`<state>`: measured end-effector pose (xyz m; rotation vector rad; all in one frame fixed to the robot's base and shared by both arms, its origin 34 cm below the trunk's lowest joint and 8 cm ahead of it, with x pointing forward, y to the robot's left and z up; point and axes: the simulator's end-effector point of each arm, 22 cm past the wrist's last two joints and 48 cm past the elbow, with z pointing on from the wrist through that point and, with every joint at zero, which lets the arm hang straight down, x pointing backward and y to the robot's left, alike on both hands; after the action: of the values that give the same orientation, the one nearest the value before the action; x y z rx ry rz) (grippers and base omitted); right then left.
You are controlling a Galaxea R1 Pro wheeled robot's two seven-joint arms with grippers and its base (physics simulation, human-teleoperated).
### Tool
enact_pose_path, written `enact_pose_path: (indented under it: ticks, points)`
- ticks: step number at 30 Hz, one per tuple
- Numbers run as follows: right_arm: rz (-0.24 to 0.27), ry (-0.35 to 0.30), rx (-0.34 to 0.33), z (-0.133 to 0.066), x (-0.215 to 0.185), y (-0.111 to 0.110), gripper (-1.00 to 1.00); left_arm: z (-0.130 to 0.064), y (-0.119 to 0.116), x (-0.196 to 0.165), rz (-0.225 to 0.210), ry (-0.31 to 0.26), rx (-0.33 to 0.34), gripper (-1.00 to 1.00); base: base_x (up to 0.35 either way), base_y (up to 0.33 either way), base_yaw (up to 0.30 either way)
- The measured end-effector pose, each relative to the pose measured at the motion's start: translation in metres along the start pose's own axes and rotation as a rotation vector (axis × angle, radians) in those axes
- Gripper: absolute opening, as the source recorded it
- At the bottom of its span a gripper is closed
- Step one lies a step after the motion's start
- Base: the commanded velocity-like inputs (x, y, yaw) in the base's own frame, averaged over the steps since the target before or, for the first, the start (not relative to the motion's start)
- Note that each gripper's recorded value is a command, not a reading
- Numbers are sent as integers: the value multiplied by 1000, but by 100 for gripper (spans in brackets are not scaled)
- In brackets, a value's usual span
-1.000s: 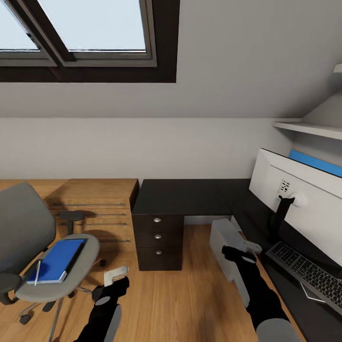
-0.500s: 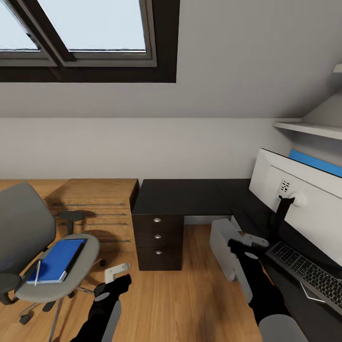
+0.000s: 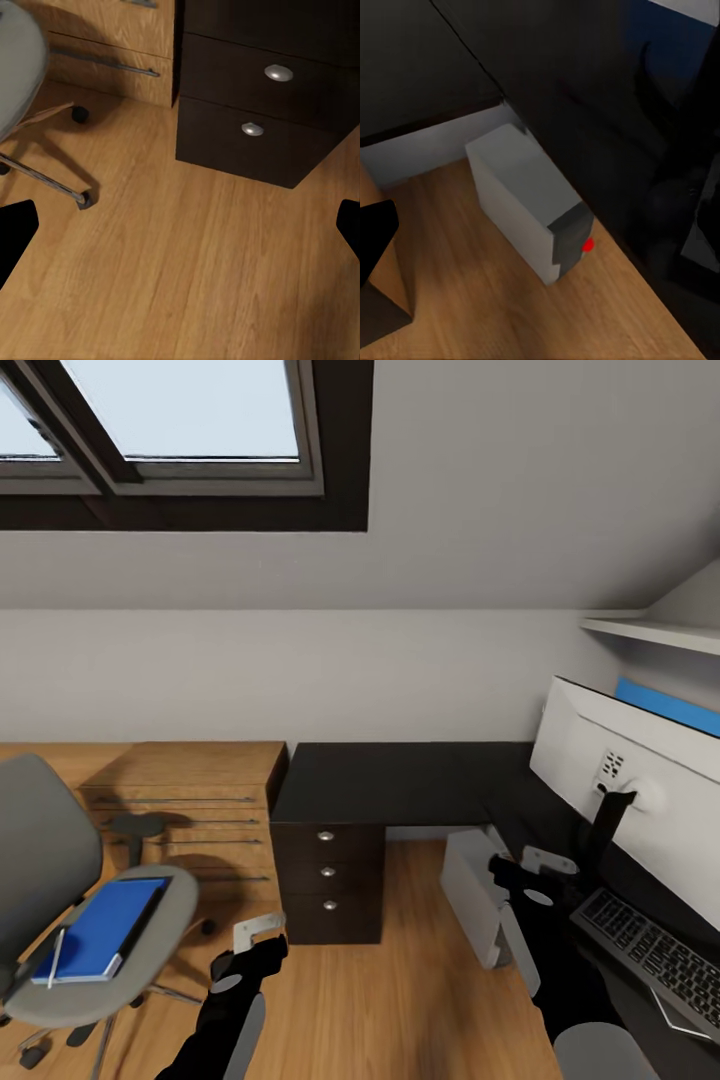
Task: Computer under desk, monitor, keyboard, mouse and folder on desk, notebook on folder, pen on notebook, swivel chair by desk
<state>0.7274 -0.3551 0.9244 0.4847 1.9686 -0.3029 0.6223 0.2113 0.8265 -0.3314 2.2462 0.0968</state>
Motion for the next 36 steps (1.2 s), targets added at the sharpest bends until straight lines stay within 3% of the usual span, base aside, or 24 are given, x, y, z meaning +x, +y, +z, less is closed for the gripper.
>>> enact_pose_path:
  ticks: [7, 16, 30, 36]
  points:
    - [0, -1, 0, 0, 0, -1, 100, 0, -1, -1, 2, -2, 2, 100, 313, -29, -26]
    - [-1, -1, -3, 0, 0, 0, 100, -1, -2, -2, 2, -6, 3, 100, 273, 81, -192]
    - [-12, -1, 2, 3, 0, -6, 100, -1, -3, -2, 3, -5, 6, 100, 37, 20, -100]
    - [-46, 56, -7, 11, 31, -11, 100, -4, -7, -7, 5, -18, 18, 100, 2, 1, -7]
